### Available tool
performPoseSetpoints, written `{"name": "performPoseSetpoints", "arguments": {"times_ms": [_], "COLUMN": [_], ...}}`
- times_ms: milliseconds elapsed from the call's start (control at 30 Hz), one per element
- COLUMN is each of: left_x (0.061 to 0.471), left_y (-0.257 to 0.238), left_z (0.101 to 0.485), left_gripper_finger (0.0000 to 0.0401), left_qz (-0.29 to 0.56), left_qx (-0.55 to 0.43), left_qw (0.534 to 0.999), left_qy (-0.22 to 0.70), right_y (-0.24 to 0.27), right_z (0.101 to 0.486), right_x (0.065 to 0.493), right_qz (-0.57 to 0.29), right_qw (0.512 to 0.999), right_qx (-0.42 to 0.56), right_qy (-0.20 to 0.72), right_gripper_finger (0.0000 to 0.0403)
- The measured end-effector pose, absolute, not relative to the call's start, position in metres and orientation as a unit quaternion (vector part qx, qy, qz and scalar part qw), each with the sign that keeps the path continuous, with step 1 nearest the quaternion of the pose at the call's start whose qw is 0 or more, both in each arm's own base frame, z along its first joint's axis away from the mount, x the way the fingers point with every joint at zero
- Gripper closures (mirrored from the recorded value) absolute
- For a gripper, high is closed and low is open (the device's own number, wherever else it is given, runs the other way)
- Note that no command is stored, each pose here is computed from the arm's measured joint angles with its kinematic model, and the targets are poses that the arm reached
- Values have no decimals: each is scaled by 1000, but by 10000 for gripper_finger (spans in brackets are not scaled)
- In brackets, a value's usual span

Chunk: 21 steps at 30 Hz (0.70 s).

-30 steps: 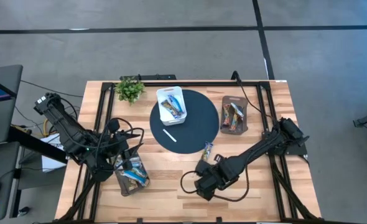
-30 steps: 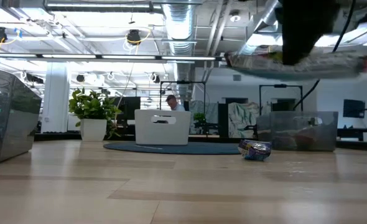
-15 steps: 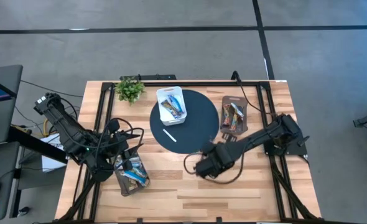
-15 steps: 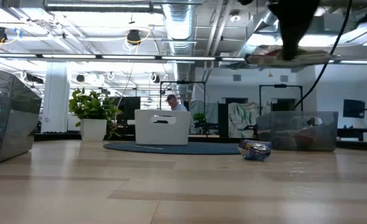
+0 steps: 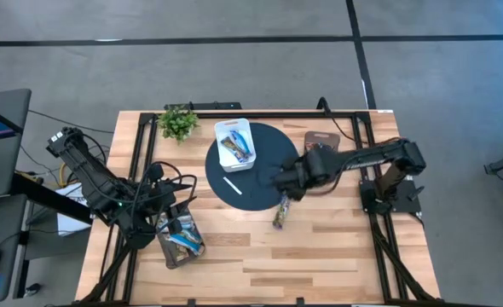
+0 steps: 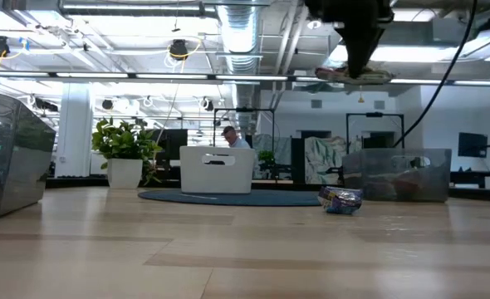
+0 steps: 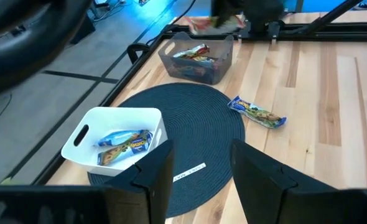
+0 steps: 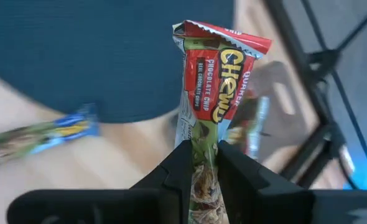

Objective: Pick and place Granola Bars by type
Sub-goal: Put the red granola bar into the top black bin

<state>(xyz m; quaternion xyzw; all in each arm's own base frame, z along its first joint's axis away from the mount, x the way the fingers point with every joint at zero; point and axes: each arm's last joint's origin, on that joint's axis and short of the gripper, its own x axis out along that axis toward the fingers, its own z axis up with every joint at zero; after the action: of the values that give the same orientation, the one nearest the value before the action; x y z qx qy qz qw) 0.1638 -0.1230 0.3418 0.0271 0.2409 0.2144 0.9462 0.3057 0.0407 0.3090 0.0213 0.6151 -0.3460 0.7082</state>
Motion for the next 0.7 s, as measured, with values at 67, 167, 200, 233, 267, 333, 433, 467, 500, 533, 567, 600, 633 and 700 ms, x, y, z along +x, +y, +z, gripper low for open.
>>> {"name": "performPoseSetpoints", "arguments": {"times_ms": [67,167,200,233,267,333,433,467,500,533,567,600,633,700], "left_x": [164,164,164,164,164,164,164,164,164,164,164,164,164,164], "left_y": [-123,-123,-123,-123,-123,-123,-122,-122,-122,-122,-121,-121,-121,-121], "left_z": [342,342,342,342,342,342,343,343,343,343,343,344,344,344], "left_gripper_finger": [250,250,250,250,250,250,250,250,250,250,250,250,250,250], "left_qz": [215,217,217,218,220,225,236,239,243,246,249,253,257,262], "left_qx": [24,19,18,16,15,12,9,7,5,2,-2,-6,-11,-22], "left_qw": [946,946,946,946,946,947,947,947,947,947,947,947,946,946], "left_qy": [240,239,239,238,236,230,219,216,212,208,205,200,196,189], "right_y": [27,8,2,-4,-9,-19,-33,-38,-42,-47,-51,-56,-61,-69], "right_z": [310,305,303,301,298,292,283,280,276,273,269,265,261,252], "right_x": [296,279,274,268,263,255,245,242,239,236,234,232,231,227], "right_qz": [-360,-383,-386,-389,-391,-394,-401,-406,-411,-415,-418,-419,-418,-421], "right_qw": [701,683,679,676,676,679,685,686,686,685,683,682,678,666], "right_qx": [23,28,30,33,36,44,62,70,79,91,105,123,140,164], "right_qy": [615,621,624,625,624,618,604,599,595,592,590,587,588,593], "right_gripper_finger": [343,343,343,343,343,343,343,343,343,343,343,343,343,343]}}
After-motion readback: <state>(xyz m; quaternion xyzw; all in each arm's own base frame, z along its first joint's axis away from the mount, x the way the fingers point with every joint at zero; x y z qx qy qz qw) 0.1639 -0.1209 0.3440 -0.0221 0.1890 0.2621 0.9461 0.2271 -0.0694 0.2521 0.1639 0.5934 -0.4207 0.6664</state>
